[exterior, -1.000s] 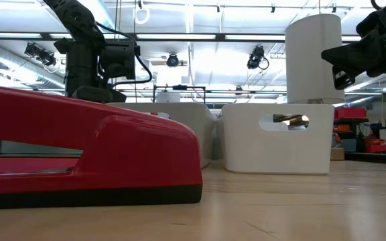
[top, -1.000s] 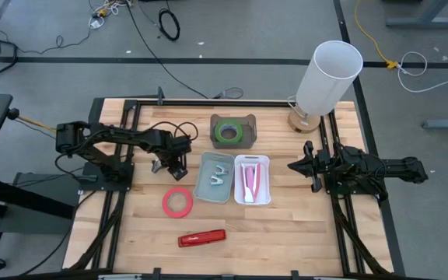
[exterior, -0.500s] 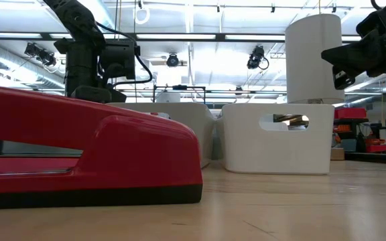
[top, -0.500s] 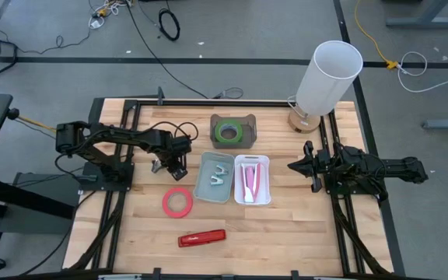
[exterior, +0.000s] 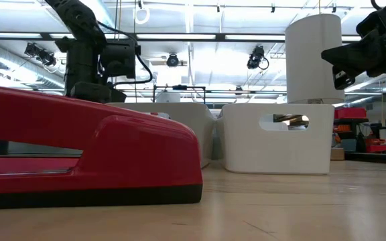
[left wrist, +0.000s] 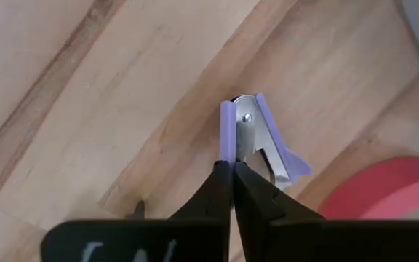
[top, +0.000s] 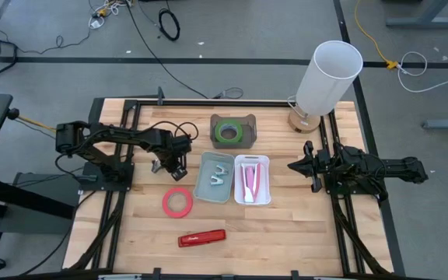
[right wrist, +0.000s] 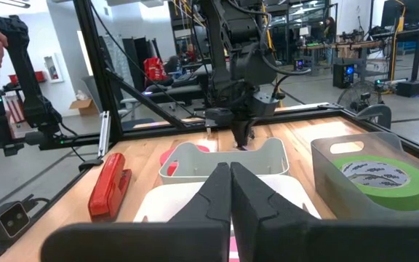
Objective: Pick and place Stapler, Stapler remover, tape
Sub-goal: Put the purple staple remover in the gray bin
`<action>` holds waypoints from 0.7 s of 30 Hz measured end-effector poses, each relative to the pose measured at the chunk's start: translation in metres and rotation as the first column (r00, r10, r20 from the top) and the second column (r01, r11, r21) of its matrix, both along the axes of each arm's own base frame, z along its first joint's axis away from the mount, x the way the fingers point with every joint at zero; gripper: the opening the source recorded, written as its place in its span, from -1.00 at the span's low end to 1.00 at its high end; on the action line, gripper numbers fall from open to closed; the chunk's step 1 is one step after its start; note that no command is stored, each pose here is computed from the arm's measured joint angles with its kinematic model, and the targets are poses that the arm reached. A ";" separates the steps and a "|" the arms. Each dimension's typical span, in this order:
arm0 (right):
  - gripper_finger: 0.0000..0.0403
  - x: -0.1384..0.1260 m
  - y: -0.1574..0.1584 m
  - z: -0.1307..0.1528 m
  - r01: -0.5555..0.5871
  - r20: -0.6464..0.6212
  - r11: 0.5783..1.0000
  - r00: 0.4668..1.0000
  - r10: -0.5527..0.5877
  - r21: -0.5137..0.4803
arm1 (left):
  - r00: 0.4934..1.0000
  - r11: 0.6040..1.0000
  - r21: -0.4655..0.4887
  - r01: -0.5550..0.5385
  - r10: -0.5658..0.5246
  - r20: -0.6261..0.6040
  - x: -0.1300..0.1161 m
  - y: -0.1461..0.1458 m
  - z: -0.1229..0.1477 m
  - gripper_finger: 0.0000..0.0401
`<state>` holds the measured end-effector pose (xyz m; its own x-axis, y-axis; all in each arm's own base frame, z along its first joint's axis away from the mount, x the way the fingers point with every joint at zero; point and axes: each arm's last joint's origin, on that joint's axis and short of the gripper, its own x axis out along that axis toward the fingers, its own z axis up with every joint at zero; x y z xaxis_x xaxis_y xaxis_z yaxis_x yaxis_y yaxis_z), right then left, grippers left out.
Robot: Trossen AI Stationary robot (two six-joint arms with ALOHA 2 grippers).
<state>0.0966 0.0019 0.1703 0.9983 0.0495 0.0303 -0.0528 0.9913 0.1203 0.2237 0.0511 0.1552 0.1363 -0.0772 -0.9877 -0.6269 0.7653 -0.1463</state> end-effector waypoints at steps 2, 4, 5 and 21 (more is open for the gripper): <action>-0.98 0.000 0.000 0.000 0.000 0.000 1.000 1.000 0.000 0.000 | 1.000 1.000 0.004 0.013 -0.013 0.006 0.004 0.001 0.006 -0.96; -0.98 0.000 0.000 0.000 0.000 0.000 1.000 1.000 0.000 0.000 | 0.999 0.999 0.018 0.030 -0.030 0.015 0.008 0.002 0.015 -0.98; -0.98 0.000 0.000 0.000 0.001 0.000 1.000 1.000 -0.001 0.000 | 0.999 0.999 0.027 0.038 -0.038 0.022 0.011 0.003 0.019 -0.97; -0.98 0.000 0.000 0.000 0.001 0.000 1.000 1.000 -0.001 0.000 | 0.934 0.980 0.144 0.136 -0.175 0.310 0.056 0.014 0.115 -0.98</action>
<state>0.0966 0.0019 0.1703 0.9983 0.0490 0.0304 -0.0523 0.9914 0.1203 0.2801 0.0649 0.2697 0.4418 -0.0083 -0.8971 -0.4335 0.8735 -0.2215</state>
